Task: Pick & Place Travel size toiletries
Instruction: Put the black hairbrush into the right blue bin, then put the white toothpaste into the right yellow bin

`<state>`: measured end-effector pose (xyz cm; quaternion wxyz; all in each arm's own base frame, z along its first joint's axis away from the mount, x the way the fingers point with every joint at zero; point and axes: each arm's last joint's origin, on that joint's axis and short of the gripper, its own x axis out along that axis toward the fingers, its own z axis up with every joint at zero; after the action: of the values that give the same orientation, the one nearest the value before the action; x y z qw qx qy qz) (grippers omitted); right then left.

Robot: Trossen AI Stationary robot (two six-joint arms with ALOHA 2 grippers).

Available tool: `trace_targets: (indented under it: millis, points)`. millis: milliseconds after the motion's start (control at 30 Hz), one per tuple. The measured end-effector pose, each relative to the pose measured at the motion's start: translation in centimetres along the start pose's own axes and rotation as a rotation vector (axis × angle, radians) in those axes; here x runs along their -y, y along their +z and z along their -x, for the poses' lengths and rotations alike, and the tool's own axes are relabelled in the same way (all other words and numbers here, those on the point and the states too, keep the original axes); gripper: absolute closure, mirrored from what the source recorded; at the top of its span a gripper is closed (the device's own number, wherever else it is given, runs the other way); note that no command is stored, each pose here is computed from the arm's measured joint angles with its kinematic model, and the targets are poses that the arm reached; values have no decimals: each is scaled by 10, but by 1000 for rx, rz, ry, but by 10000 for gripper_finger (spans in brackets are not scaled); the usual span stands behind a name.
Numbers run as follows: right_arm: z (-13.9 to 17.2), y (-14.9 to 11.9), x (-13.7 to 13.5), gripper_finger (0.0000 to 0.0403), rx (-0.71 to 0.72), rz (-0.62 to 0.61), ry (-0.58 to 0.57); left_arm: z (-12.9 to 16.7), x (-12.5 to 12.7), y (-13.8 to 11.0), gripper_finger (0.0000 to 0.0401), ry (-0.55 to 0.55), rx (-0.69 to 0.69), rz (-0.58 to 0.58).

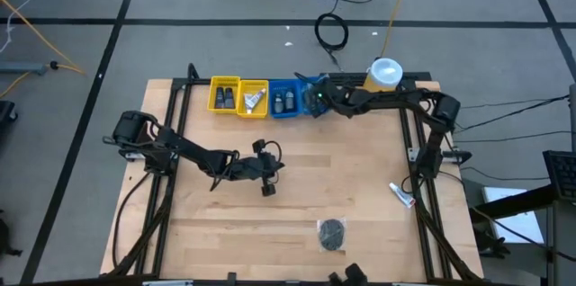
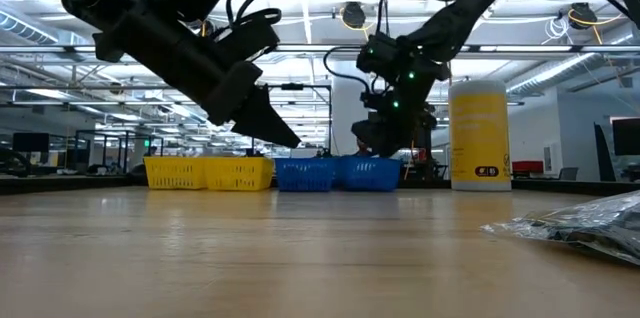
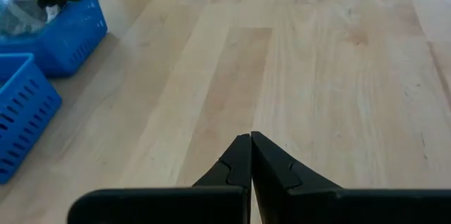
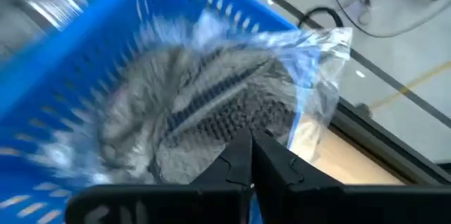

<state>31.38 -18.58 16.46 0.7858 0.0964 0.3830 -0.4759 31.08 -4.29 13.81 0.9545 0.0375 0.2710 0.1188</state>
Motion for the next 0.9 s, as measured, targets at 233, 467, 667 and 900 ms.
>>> trace_targets:
  millis: [233, 467, 667, 900]
  points:
    - [-6, 0, -2, 403, -4, -17, 74, -1, -1, 2, 397, 3, 16, 11]
    - [17, 15, -6, 403, 106, -16, 118, -1, -1, 1, 390, 3, 12, 9]
    - [89, 14, -12, 403, 112, 125, 165, 0, 0, 0, 399, 1, 0, -3]
    - [201, -53, -39, 403, 90, 335, 235, 0, 0, 0, 387, 1, -5, -6]
